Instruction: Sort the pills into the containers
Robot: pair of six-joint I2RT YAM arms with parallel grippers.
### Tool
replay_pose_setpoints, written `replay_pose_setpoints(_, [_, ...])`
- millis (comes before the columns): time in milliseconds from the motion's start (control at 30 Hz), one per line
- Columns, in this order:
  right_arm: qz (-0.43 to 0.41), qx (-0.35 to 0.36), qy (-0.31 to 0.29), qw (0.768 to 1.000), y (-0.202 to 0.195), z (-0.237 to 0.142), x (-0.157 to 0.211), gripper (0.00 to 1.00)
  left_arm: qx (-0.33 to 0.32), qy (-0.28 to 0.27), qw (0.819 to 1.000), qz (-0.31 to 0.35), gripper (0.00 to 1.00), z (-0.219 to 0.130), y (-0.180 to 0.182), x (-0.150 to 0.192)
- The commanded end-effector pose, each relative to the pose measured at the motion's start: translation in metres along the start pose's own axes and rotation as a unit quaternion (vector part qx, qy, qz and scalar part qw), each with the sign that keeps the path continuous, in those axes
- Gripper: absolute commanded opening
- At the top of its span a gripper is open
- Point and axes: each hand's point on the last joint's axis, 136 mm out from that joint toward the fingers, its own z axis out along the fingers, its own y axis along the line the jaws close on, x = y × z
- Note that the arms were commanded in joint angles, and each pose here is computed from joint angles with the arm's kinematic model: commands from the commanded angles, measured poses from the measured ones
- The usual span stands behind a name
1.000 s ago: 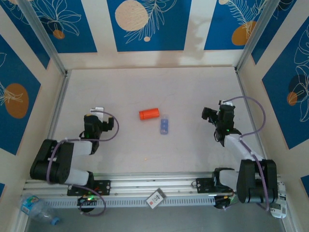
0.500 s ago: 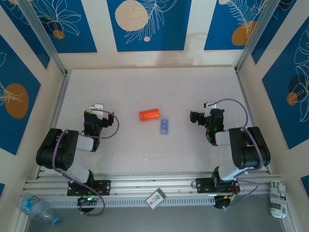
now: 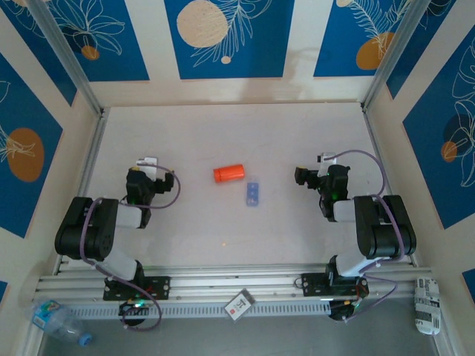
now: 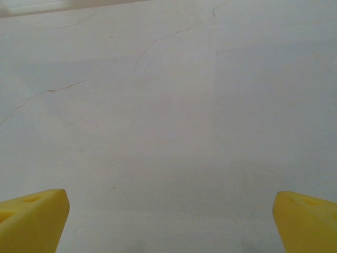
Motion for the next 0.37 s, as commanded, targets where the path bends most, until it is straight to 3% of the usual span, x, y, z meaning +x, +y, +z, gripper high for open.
replay_pose_setpoints(0, [-0.006,-0.011,-0.028,1.0,0.0044,0.0004,-0.0196,0.99,0.008,-0.006,1.0,-0.008,1.0,0.0025,-0.0005,-0.0068])
replay_pose_setpoints(333, [-0.008,-0.013,-0.03,0.999,0.0056,-0.0006,-0.0198,0.99,0.007,-0.007,1.0,-0.008,1.0,0.0021,-0.0001,-0.0073])
